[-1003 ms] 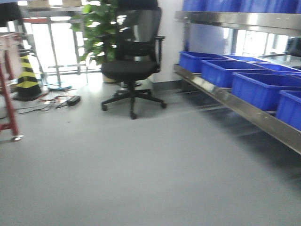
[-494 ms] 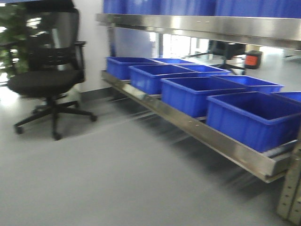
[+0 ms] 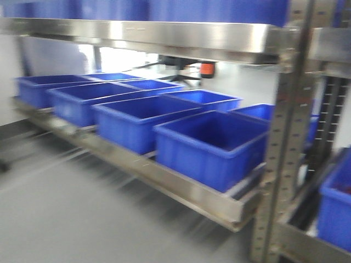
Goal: Grab blue tray and place on right shelf
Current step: 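Hold the tray while the base drives to the steel shelf with blue bins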
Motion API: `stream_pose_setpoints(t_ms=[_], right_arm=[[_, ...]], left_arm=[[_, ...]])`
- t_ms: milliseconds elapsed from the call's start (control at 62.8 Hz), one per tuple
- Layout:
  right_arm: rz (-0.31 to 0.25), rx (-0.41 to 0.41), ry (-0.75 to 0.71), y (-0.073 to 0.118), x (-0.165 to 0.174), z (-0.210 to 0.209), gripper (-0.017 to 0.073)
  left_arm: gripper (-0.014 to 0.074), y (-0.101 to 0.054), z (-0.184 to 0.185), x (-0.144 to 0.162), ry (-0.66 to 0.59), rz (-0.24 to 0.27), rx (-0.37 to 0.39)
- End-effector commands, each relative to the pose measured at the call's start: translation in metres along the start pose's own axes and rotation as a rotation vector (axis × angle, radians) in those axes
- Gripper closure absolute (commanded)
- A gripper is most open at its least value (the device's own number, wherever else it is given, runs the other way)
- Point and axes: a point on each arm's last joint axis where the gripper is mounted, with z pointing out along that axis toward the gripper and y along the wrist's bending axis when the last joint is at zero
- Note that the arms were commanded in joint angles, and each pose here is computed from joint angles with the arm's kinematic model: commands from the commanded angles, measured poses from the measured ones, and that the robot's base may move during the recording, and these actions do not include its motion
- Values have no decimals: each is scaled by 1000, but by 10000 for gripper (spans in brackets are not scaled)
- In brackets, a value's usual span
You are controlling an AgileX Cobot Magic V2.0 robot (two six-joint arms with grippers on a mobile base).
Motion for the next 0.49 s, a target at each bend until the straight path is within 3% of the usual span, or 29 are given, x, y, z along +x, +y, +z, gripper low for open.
stream_pose_setpoints(t_ms=[0, 478], right_arm=[[-34, -4, -106, -1, -8, -13, 503], [-34, -4, -105, -1, -8, -13, 503]], left_arm=[[642, -1, -14, 7, 45, 32, -2], [642, -1, -14, 7, 45, 32, -2]])
